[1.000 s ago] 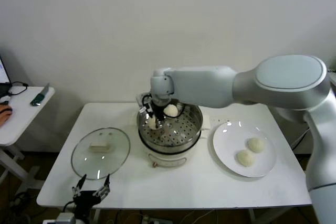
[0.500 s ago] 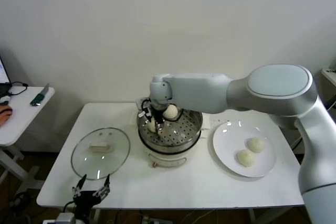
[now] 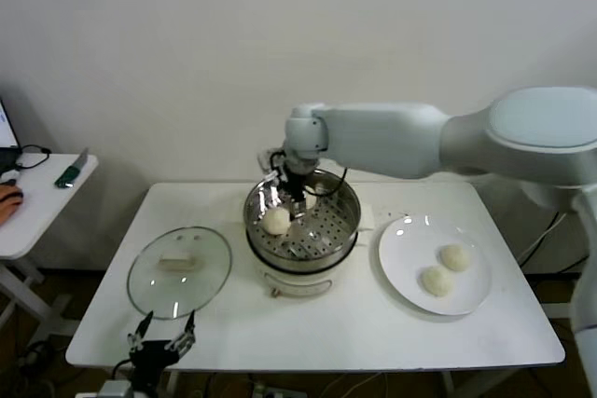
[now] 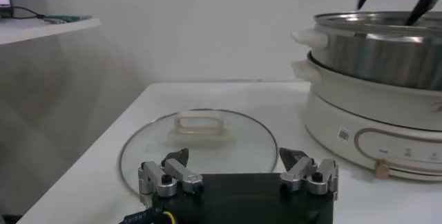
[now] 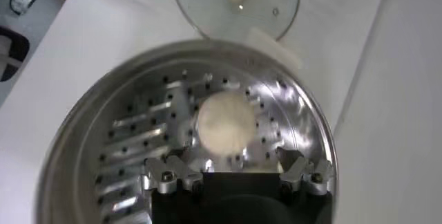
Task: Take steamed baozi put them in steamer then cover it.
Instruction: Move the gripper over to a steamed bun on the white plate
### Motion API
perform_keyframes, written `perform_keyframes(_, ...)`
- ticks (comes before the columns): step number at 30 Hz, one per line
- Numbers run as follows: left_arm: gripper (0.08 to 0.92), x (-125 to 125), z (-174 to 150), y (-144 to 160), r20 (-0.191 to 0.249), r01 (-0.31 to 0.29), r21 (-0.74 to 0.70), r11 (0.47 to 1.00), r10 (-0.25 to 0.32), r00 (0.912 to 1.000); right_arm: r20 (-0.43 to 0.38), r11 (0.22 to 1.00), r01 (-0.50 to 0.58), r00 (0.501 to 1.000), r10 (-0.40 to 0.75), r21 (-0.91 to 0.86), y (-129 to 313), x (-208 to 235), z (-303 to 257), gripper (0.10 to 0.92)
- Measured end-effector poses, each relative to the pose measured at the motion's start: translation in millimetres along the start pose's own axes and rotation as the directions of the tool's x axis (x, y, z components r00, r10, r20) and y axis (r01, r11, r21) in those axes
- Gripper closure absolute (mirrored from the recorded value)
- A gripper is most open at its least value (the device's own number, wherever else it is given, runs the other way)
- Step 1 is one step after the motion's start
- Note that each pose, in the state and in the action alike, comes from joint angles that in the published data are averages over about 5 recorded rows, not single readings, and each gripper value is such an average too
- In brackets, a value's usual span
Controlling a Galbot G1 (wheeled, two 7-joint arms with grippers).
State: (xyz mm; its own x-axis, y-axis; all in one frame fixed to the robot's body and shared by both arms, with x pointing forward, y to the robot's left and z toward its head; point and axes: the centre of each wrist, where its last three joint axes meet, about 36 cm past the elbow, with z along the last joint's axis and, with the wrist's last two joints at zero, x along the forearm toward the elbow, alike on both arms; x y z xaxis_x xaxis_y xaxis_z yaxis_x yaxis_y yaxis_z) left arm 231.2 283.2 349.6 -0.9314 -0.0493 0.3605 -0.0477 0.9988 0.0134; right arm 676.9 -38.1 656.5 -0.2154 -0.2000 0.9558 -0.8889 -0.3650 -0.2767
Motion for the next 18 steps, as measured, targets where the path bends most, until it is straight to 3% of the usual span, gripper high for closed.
perform_keyframes(8,0.177,-2,-4,-3,0.011,-0.004,0.001,1.000,0.004,0.9999,-0.037,0.993,0.013,0.999,-0.017,-0.113,33,58,99,0.200)
perform_keyframes(18,0.177,-4,-2,-4,0.011,-0.006,0.007,1.000,0.006,0.9999,-0.058,0.961,0.052,0.996,-0.070,-0.271,126,56,210,0.200)
